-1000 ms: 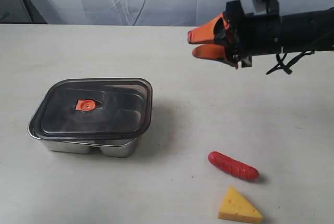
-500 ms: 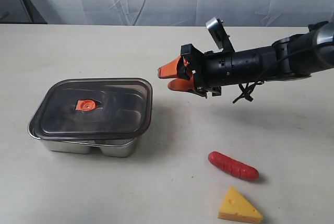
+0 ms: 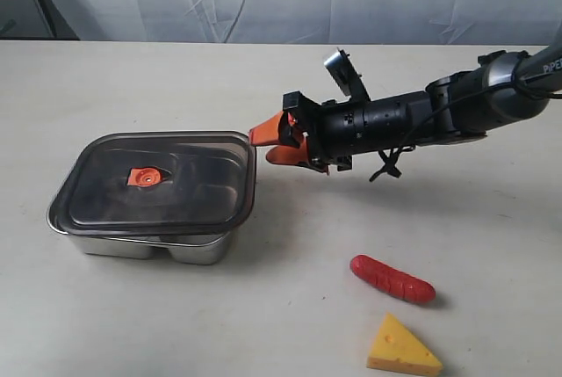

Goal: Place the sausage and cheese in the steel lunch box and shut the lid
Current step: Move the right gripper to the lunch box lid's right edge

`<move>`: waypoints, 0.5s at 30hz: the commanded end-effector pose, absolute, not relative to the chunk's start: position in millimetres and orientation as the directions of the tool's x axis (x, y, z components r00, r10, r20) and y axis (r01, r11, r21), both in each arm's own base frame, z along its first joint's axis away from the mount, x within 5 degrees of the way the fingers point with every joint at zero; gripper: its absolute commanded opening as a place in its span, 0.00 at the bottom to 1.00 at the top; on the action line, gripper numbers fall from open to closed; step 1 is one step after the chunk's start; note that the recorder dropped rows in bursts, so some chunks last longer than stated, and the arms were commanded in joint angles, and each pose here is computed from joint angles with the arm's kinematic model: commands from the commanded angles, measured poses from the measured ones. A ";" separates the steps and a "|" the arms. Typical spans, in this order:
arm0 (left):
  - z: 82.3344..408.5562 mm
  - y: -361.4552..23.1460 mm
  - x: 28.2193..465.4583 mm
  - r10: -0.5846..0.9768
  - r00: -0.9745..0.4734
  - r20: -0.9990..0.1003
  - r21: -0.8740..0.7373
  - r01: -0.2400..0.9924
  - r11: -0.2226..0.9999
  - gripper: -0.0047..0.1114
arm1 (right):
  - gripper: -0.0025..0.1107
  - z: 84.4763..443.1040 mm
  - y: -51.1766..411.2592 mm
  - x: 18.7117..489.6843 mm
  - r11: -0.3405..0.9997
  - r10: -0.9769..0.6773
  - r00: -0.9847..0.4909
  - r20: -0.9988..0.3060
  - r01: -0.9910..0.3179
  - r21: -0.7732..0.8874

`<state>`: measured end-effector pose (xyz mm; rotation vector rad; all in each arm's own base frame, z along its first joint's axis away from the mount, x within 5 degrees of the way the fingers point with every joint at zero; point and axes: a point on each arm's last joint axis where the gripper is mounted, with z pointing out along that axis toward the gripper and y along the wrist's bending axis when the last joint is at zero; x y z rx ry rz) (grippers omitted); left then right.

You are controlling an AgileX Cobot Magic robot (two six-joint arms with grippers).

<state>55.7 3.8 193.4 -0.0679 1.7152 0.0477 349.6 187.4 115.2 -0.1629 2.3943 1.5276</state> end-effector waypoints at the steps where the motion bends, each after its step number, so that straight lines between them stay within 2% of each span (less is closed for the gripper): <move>1: 192.2 3.9 55.4 -0.016 -0.142 -0.990 -0.006 -0.074 0.997 0.04 | 0.52 113.6 197.3 353.3 0.416 0.048 -0.945 -0.322 -0.274 0.867; 15: 192.2 3.9 55.4 -0.016 -0.142 -0.990 -0.006 -0.074 0.997 0.04 | 0.52 105.0 206.6 355.6 0.414 0.028 -0.947 -0.319 -0.280 0.866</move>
